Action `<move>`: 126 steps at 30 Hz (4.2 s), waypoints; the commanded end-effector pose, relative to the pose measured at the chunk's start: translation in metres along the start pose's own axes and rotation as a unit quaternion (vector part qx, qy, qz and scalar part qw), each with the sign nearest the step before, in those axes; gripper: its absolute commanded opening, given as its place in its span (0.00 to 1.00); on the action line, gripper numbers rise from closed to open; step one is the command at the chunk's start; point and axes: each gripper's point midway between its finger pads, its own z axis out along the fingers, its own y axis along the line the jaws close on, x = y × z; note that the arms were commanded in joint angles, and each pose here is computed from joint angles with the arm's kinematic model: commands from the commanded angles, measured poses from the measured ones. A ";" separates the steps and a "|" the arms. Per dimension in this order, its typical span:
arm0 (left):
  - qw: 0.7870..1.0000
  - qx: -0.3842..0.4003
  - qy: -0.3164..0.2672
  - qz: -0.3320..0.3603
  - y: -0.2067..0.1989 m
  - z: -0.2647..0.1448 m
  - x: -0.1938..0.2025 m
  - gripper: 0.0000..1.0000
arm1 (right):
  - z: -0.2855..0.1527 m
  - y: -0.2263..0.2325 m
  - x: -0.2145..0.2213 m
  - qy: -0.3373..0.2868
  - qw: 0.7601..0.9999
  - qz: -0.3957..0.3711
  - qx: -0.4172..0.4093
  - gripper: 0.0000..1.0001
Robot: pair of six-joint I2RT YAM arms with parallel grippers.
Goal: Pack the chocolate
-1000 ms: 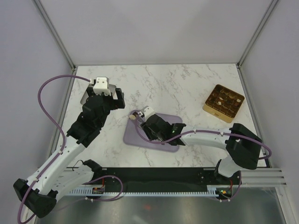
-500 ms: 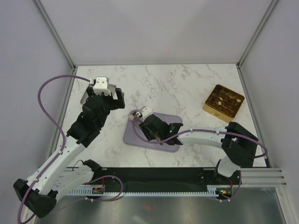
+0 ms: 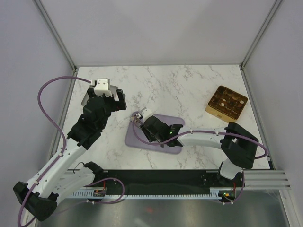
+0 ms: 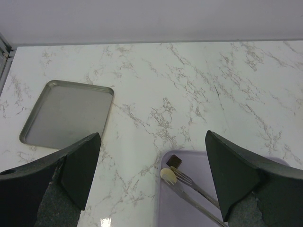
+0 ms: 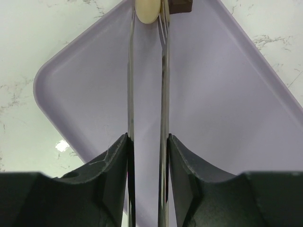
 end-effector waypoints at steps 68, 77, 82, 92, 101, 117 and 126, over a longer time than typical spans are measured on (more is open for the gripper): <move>1.000 -0.001 -0.025 0.002 0.002 -0.004 -0.019 1.00 | -0.209 -0.340 0.090 0.044 0.810 0.367 0.455 0.38; 1.000 -0.002 -0.024 0.002 0.002 -0.004 -0.018 1.00 | -0.210 -0.339 0.088 0.041 0.813 0.366 0.451 0.41; 1.000 -0.002 -0.025 0.002 0.003 -0.004 -0.019 1.00 | -0.210 -0.338 0.087 0.039 0.814 0.365 0.450 0.43; 1.000 -0.002 -0.025 0.002 0.003 -0.004 -0.019 1.00 | -0.212 -0.338 0.086 0.036 0.815 0.363 0.450 0.45; 1.000 -0.002 -0.025 0.002 0.003 -0.005 -0.019 1.00 | -0.214 -0.339 0.082 0.030 0.815 0.363 0.450 0.48; 1.000 -0.005 -0.024 0.003 0.004 -0.004 -0.019 1.00 | -0.162 -0.252 -0.010 -0.047 0.926 0.266 0.264 0.47; 1.000 -0.008 -0.022 0.005 0.004 -0.003 -0.017 1.00 | -0.128 -0.190 -0.035 -0.059 0.959 0.211 0.177 0.47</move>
